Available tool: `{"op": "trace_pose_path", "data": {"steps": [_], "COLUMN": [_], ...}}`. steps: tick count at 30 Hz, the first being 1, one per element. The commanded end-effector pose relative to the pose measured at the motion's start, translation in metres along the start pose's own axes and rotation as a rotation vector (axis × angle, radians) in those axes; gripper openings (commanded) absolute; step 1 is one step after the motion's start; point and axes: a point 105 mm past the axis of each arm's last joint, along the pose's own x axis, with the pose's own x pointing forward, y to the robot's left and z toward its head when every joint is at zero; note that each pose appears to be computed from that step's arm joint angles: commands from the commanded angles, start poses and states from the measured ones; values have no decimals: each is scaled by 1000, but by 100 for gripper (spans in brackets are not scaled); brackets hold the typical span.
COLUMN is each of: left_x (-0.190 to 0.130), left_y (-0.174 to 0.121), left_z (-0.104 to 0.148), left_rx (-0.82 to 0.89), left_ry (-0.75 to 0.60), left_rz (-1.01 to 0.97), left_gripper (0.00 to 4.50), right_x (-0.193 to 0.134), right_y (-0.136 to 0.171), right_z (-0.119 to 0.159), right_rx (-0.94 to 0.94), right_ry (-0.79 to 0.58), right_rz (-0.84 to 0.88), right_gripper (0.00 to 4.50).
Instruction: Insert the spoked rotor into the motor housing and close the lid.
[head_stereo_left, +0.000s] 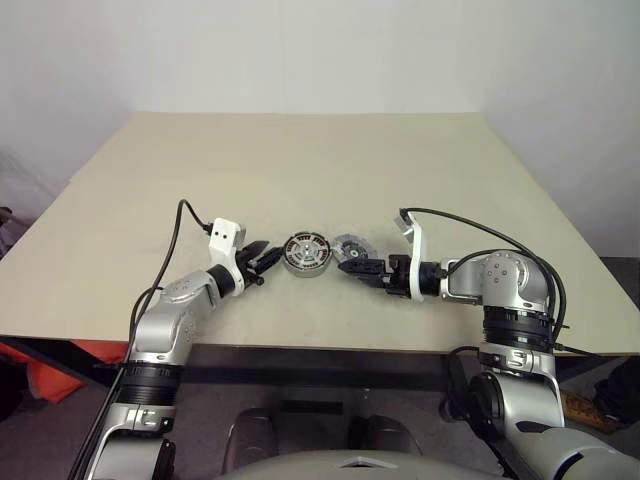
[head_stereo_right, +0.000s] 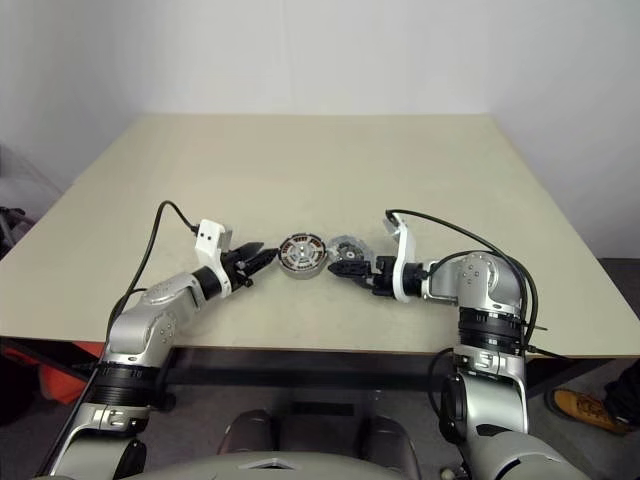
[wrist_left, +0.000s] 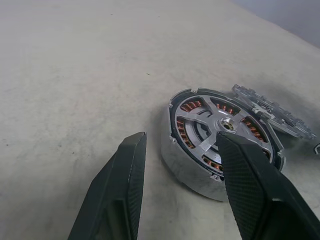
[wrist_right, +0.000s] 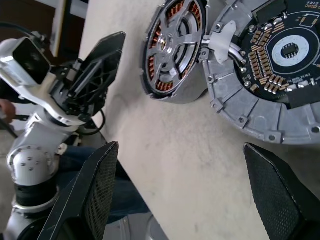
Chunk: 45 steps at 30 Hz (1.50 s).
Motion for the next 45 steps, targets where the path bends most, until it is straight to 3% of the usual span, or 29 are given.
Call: {"op": "trace_pose_path", "data": {"steps": [1,24,33,45], "left_x": [-1,-2,-1,-2], "left_y": [0,1,1,1], "left_z": [13,14,13,12], "left_rx": [35,66,71,79], "left_ry": [-36,-23,-19,-14], "left_rz": [-1,-1,-1,3], "left_gripper": [237,237,237,237], "right_x": [3,12,14,23], "right_y": [0,-48,-48,-18], "right_z": [7,52,61,90], "right_rx": [-29,54,53,65], "right_ry": [-34,-276,-307,-441], "right_rz": [-9,-309,-315,-174], "right_gripper": [446,446,446,446]}}
